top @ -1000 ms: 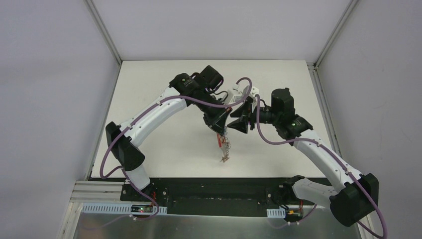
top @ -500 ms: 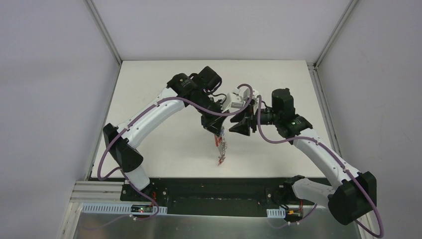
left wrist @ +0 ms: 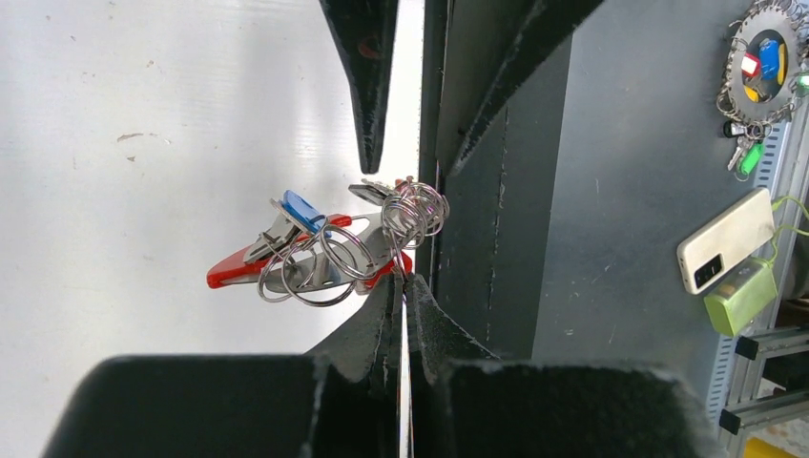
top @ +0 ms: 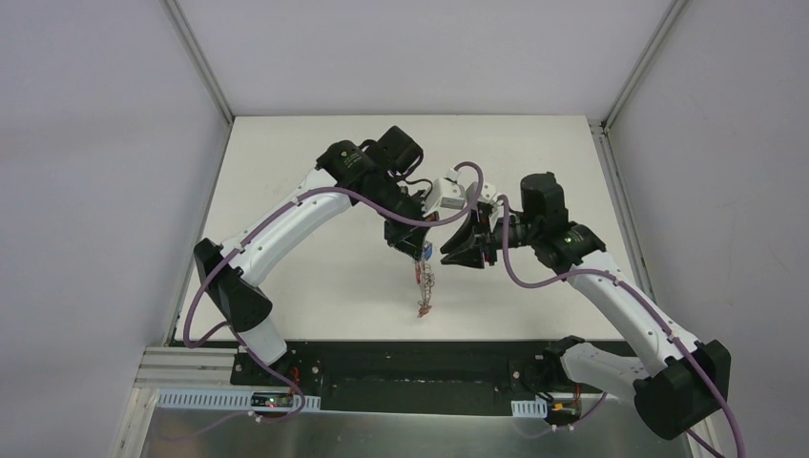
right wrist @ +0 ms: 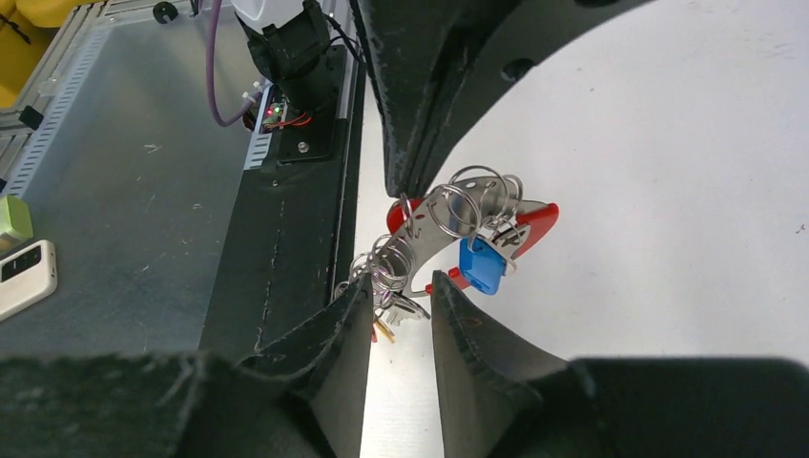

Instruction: Put the keys on the keyring

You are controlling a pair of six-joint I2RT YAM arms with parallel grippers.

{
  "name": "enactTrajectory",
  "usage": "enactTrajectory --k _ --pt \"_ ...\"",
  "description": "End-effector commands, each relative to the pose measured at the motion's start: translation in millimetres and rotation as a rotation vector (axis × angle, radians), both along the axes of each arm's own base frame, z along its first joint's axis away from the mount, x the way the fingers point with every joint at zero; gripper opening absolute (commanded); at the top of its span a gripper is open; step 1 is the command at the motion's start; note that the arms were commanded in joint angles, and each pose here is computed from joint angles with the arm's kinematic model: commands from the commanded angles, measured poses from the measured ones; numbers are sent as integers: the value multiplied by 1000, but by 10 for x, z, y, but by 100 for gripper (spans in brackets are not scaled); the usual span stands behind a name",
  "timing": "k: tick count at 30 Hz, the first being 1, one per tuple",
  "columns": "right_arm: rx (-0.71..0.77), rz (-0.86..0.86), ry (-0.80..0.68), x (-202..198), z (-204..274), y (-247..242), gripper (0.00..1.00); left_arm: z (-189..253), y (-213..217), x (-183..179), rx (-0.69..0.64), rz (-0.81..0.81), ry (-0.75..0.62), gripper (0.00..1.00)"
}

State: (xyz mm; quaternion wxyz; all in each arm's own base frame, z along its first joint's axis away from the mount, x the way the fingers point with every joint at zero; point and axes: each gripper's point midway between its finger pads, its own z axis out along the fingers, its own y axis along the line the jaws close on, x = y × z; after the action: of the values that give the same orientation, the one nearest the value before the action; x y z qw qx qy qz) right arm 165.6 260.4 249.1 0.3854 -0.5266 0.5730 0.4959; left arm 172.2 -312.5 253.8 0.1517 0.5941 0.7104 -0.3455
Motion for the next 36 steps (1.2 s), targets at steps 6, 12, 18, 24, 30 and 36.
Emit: enactTrajectory --k 6,12,18,24,30,36 --pt "27 30 -66 -11 184 146 31 203 -110 -52 -79 -5 24 0" --pt "25 31 -59 -7 170 212 31 218 -161 -96 -104 -16 62 0" --pt "43 29 -40 -9 144 239 29 260 -212 -91 -145 -18 67 0" --pt "73 20 -39 17 184 168 26 322 -199 27 -191 25 50 0" --pt "120 14 -25 40 298 102 27 388 -195 118 -256 56 43 0" --pt "132 25 -13 31 328 92 30 403 -209 87 -288 37 49 0"
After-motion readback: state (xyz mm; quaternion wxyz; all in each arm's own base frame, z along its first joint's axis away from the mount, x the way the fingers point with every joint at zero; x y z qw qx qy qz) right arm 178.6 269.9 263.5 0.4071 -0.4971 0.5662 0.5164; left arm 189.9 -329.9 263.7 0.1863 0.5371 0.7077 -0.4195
